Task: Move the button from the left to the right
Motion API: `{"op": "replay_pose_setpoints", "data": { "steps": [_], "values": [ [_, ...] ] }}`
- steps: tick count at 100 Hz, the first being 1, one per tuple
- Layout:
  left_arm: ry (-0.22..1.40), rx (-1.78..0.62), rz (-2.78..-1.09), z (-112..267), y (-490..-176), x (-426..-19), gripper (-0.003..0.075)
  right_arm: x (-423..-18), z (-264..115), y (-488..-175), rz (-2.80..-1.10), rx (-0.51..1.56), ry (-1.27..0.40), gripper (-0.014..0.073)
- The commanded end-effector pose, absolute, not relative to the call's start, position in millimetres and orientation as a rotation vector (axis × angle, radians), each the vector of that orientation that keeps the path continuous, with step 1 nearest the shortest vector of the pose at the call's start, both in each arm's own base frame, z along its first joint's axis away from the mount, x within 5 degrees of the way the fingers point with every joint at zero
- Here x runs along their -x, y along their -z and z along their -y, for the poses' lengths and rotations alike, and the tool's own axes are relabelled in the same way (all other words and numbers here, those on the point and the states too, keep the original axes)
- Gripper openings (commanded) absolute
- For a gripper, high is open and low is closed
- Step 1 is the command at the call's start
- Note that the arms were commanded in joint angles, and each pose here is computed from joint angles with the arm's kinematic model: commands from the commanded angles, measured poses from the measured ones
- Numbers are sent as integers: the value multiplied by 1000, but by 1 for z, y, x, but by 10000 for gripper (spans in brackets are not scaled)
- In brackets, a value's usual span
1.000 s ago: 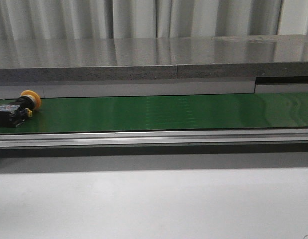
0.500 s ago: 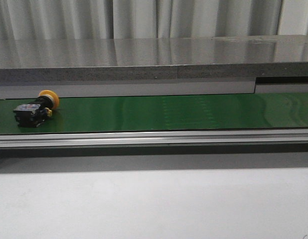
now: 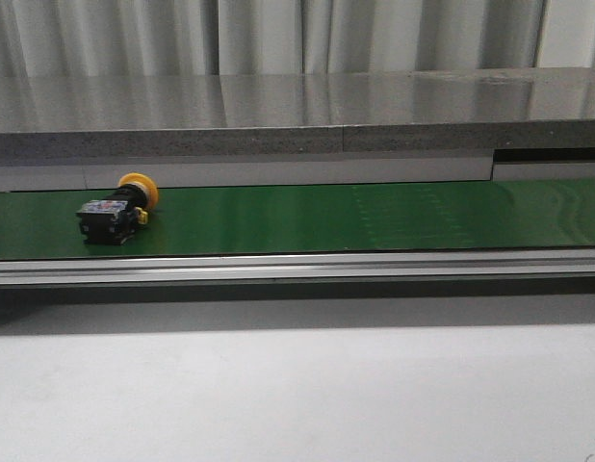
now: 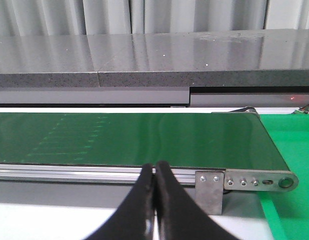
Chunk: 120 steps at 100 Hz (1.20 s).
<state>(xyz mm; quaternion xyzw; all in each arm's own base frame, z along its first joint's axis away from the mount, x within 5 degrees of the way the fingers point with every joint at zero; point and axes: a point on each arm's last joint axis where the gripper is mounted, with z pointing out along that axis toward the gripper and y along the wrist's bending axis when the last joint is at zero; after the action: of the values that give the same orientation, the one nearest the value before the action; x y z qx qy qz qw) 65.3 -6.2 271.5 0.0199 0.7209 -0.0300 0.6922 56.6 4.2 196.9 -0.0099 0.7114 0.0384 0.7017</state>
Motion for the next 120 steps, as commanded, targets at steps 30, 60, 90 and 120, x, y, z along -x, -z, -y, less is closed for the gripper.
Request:
{"op": "replay_pose_setpoints", "data": {
  "steps": [30,60,90,120],
  "values": [
    [69,-20,-1511,5,-287,-65,370,-54,-3,-211,-1466,19,-75,-66],
    [69,-20,-1511,5,-287,-65,-20,-54,-3,-211,-1466,19,-75,-66],
    [71,-18,-1511,5,-287,-65,-20,-54,-3,-211,-1466,19,-75,-66],
    [71,-18,-1511,5,-287,-65,-20,-52,-2,-225,-1375,-9,-95,-66]
  ]
}}
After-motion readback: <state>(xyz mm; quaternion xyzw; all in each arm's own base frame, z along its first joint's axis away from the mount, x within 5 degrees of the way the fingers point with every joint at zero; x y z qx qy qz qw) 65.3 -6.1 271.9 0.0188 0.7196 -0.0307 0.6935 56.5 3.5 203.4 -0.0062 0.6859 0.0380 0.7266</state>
